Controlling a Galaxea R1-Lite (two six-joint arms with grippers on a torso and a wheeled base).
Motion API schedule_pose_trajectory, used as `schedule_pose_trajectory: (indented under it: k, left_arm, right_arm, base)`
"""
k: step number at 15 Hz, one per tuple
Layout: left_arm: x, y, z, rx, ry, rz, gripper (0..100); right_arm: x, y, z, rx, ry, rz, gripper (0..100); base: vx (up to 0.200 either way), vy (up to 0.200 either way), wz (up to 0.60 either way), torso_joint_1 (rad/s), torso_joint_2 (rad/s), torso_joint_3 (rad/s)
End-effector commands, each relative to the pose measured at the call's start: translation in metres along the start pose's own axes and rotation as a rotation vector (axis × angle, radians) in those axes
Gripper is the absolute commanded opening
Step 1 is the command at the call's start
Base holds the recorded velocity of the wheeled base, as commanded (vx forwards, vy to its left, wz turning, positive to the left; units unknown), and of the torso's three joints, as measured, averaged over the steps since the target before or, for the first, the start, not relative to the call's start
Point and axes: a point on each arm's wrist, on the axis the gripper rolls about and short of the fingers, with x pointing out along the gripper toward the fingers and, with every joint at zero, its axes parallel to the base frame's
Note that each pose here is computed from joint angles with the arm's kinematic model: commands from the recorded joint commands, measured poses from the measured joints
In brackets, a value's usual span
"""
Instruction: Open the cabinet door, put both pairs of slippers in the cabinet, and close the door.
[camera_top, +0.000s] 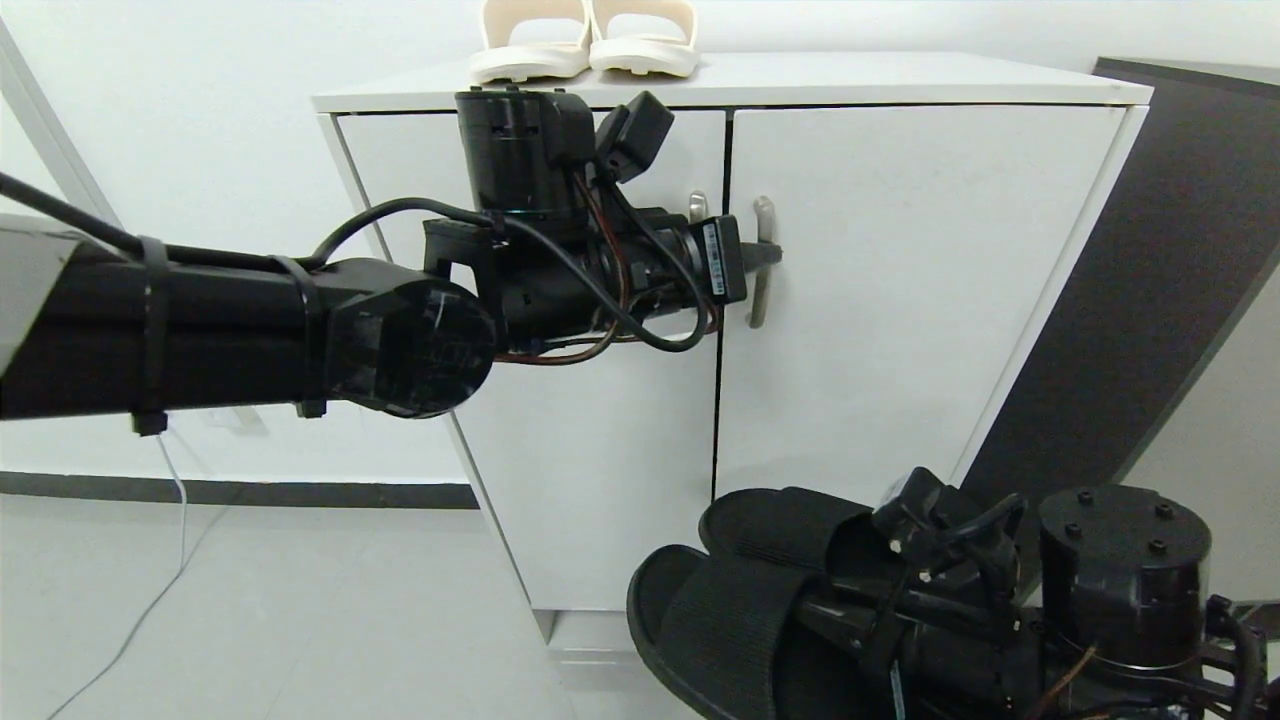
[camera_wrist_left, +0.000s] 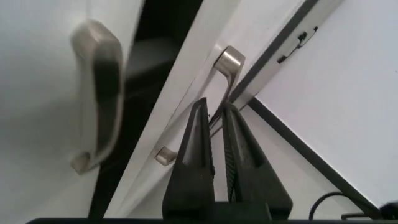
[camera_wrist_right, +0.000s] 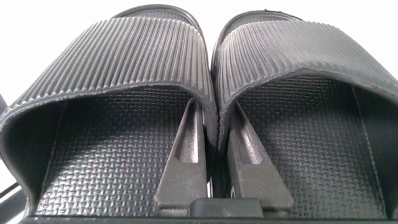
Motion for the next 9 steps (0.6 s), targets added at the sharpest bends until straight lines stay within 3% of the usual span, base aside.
schedule_pose_trajectory:
  k: [1, 9]
  left_arm:
    - [-0.012, -0.008, 0.003, 0.001, -0.003, -0.009, 0]
    - [-0.050, -0.037, 0.000, -0.002, 0.022, -0.046, 0]
  right_arm:
    - [-0.012, 0.003, 0.001, -0.004, -0.013, 0.054, 0]
    - [-0.016, 0.007, -0.004, -0.023, 0.002, 0.089, 0]
  base:
    - [0.000, 0.000, 0.00, 0.000, 0.00, 0.000]
    - [0.000, 0.000, 0.00, 0.000, 0.00, 0.000]
